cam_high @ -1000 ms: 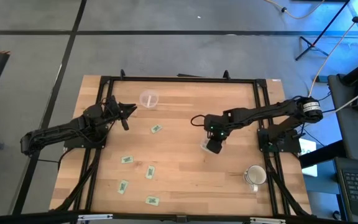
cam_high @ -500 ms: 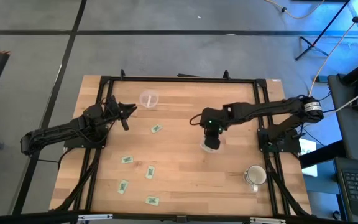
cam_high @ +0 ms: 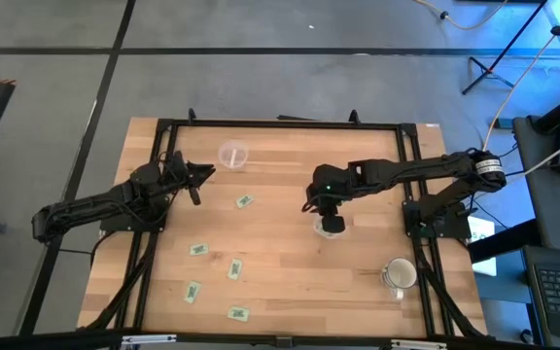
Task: Pick and place Stevia / Truvia into bins
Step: Put the stevia packet into the bottom transparent container
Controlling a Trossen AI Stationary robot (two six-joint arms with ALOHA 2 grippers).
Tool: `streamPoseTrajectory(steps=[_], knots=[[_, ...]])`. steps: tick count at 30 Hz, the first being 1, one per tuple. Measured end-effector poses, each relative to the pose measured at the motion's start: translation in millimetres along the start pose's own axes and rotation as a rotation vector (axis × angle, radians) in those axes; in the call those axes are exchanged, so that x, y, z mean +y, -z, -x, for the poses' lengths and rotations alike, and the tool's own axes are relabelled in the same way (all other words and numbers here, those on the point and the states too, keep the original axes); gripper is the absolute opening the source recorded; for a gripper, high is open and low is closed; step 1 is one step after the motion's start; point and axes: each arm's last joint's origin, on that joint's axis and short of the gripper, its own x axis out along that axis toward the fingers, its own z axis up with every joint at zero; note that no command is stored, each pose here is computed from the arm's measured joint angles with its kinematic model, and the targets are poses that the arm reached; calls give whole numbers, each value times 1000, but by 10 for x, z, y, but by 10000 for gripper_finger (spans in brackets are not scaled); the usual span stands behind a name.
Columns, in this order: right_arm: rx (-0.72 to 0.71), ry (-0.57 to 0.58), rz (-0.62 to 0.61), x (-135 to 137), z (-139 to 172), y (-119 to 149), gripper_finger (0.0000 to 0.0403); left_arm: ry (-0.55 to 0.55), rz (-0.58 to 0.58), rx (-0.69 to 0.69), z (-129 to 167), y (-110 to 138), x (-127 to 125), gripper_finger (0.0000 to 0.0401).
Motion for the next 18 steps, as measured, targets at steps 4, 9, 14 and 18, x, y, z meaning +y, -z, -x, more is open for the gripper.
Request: streamPoseTrajectory(steps=[4,9,14,18], knots=[[0,0,1,-1,0,0,116,0,0,0,0,-1,0,63],[0,0,1,0,0,0,116,42,-63,6,0,1,-12,73],[-10,3,46,-10,0,-9,116,207,-68,-2,7,-19,-65,109],[-75,36,103,-43,5,-72,116,237,27,2,10,-26,-85,134]])
